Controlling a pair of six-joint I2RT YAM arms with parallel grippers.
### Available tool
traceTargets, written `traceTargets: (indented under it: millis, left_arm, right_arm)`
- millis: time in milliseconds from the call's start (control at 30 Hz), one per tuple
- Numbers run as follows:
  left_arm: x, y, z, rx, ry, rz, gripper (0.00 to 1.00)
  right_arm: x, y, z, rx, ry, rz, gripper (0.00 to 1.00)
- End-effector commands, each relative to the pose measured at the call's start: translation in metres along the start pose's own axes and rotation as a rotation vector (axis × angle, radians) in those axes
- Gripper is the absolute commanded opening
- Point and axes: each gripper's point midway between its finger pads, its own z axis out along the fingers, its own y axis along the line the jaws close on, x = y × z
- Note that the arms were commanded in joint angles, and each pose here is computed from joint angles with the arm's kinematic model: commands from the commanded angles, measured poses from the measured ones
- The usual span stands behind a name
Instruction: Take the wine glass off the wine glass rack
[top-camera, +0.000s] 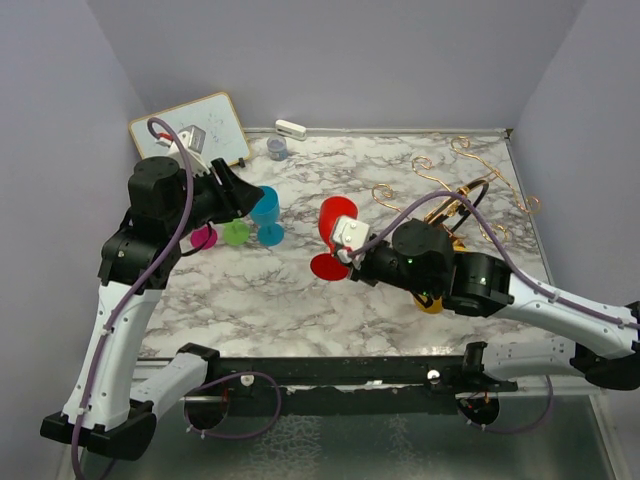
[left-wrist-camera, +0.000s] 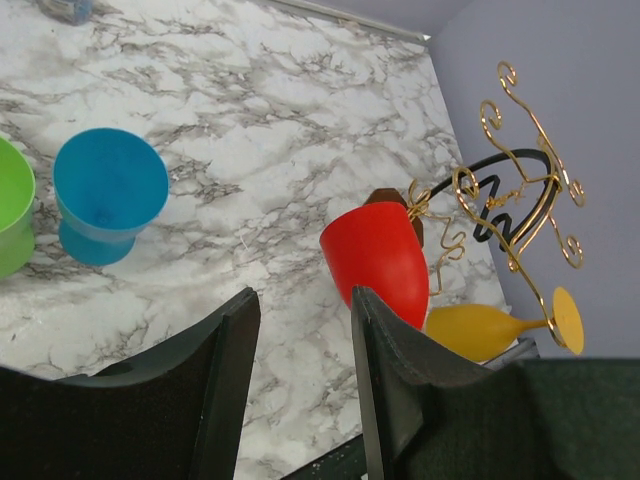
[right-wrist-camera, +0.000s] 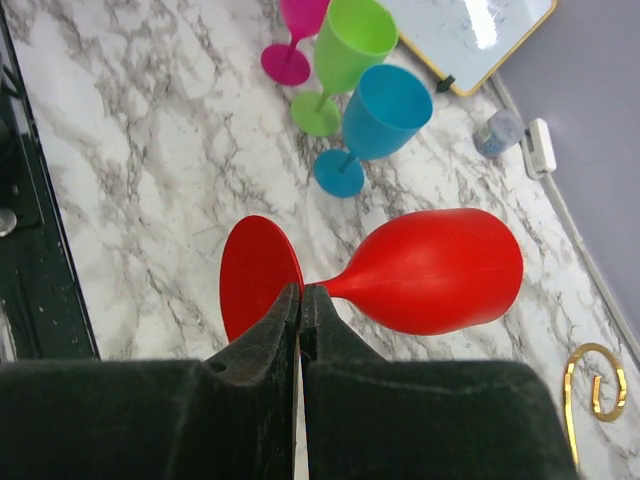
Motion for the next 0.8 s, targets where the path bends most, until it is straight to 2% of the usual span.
traceTargets:
  millis: [0,433,767]
  left_arm:
    - [0.015,-0.003,-0.003,0.032,0.052,-0.009,0.45]
    - [0.038,-0.006,-0.005,0.106,0.118,0.024,0.45]
    - [0.064,-0.037,-0.027,0.395,0.113,0.139,0.46]
  right_arm:
    - [-0.004,0.000,0.007,0.056,-0.022,-0.041,0.01]
    - [-0.014,0.001,0.008,0.050,-0.035,-0.025,0.01]
    - [-0.031,-0.011,0.000,0.095,-0.071,-0.012,0.01]
